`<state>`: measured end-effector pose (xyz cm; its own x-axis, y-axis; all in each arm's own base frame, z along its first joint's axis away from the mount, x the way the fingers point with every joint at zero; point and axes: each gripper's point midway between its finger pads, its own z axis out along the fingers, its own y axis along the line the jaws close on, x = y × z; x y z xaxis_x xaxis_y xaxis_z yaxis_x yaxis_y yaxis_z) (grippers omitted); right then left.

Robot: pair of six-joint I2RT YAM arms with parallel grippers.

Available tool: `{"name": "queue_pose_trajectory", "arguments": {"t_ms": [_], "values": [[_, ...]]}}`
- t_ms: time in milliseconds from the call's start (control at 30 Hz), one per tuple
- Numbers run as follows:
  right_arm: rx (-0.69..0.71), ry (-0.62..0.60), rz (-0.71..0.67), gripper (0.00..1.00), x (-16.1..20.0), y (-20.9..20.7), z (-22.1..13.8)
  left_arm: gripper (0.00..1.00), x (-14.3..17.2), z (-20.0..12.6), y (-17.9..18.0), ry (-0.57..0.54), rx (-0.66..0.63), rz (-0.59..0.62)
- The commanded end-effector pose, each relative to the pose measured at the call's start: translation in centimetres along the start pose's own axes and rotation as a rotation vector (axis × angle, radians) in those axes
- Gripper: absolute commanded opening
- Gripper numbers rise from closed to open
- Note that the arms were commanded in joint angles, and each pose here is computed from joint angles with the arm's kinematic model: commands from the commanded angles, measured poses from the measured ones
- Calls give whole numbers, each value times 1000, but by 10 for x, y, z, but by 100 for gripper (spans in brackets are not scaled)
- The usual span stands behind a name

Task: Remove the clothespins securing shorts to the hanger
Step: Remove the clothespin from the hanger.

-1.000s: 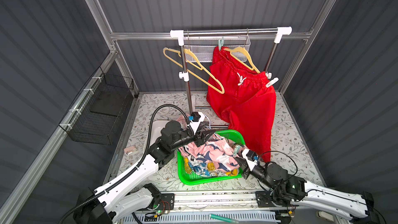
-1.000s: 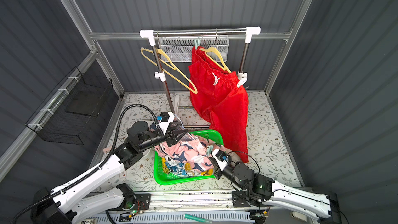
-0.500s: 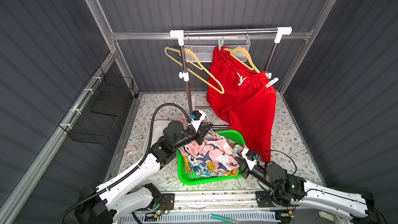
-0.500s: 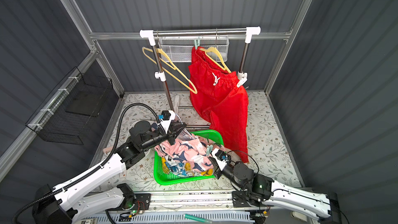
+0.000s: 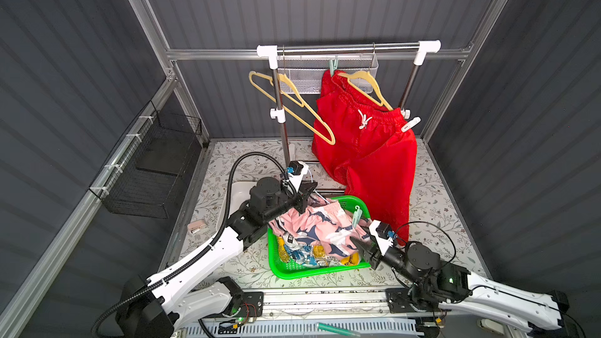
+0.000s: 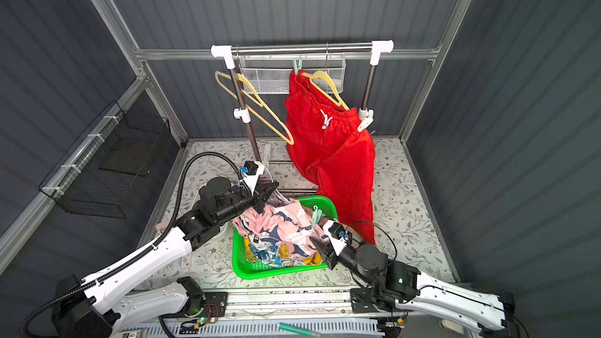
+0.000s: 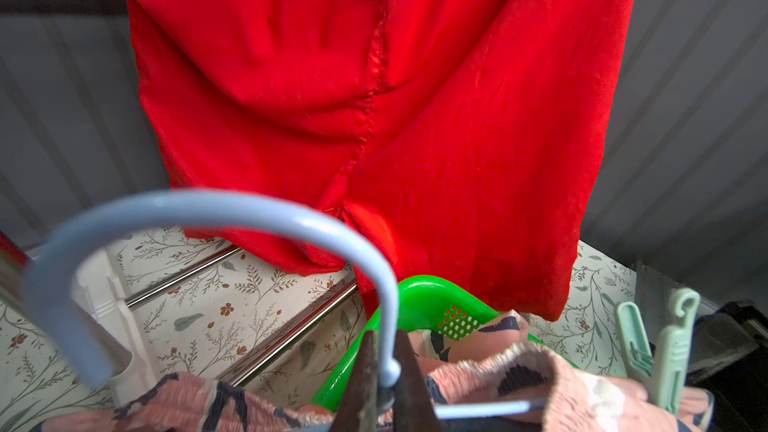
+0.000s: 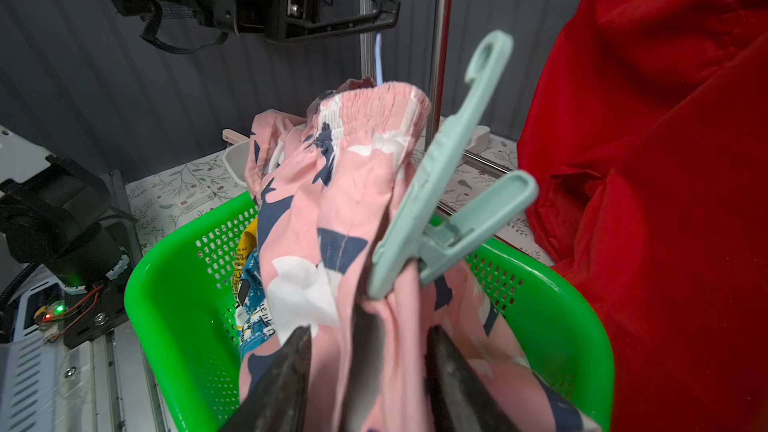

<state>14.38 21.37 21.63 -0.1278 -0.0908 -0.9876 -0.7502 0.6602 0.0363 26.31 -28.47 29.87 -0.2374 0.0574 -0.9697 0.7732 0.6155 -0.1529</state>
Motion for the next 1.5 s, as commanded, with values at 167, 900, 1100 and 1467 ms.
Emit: {"name": "queue_pose_trajectory", "arguments": {"t_ms": [167,900,1100,1467], "values": [[-25,6,46,63,-12,1,-11,2,-11,-6,2,-8,-22,-29],[-72,56,390,64,-57,-12,15,2,-1,-12,-7,10,27,-48],[-109,34,414,60,-66,-6,20,2,0,-11,-6,8,23,-54],[-86,-4,431,46,-79,-12,22,1,5,-12,-3,7,10,-72]]}}
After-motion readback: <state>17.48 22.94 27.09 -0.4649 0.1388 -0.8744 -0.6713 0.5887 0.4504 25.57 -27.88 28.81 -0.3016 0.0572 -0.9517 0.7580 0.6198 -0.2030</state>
